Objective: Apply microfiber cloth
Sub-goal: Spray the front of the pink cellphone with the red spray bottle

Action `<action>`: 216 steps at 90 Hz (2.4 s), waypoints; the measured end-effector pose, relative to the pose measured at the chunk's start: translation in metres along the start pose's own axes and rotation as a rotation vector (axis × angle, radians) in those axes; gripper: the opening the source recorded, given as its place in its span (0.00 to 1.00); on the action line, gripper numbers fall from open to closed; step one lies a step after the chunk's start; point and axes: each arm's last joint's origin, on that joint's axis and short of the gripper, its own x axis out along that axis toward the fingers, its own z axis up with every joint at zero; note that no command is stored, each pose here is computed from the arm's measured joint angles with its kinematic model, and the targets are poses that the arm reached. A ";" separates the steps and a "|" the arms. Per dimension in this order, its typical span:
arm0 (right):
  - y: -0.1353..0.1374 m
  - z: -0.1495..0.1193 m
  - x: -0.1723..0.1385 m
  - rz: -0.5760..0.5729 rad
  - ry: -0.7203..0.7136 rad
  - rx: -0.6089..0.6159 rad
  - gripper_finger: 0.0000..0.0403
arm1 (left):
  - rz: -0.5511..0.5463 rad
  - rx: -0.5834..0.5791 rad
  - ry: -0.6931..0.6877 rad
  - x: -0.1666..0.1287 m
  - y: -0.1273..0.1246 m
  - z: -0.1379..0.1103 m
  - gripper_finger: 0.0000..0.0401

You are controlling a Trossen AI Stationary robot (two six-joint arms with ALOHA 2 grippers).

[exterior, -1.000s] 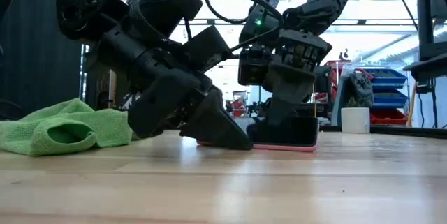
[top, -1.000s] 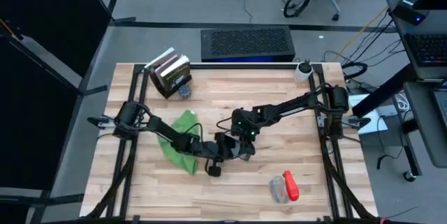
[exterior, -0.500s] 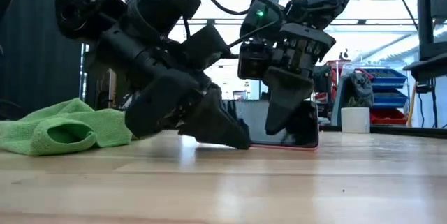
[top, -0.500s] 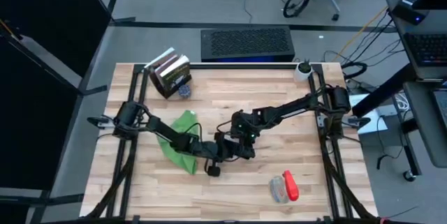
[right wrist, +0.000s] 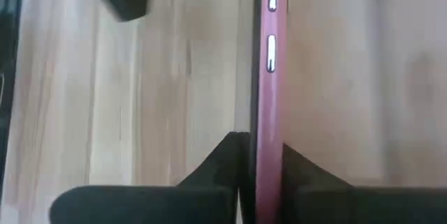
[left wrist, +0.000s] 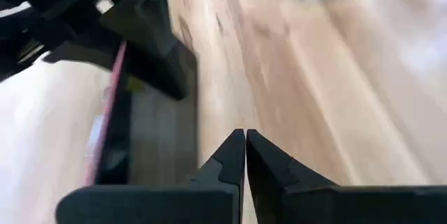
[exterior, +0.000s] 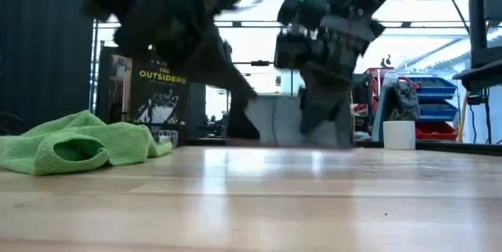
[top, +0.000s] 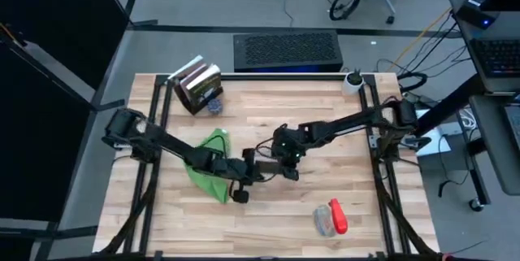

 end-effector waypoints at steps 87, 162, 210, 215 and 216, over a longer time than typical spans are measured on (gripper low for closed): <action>-0.006 0.049 -0.173 -0.274 -0.836 -0.341 0.04 | 0.366 -0.238 -0.475 -0.120 0.109 0.062 0.53; 0.014 0.059 -0.155 -0.185 -0.904 -0.376 0.04 | 0.256 -0.050 -0.875 -0.121 0.118 0.089 0.32; 0.016 0.048 -0.170 -0.183 -0.845 -0.356 0.33 | 0.309 -0.016 -0.870 -0.116 0.123 0.087 0.03; 0.018 0.043 -0.177 -0.189 -0.838 -0.357 0.40 | 0.315 -0.017 -0.871 -0.117 0.124 0.087 0.03; 0.019 0.042 -0.179 -0.190 -0.837 -0.358 0.41 | 0.316 -0.018 -0.871 -0.117 0.125 0.087 0.03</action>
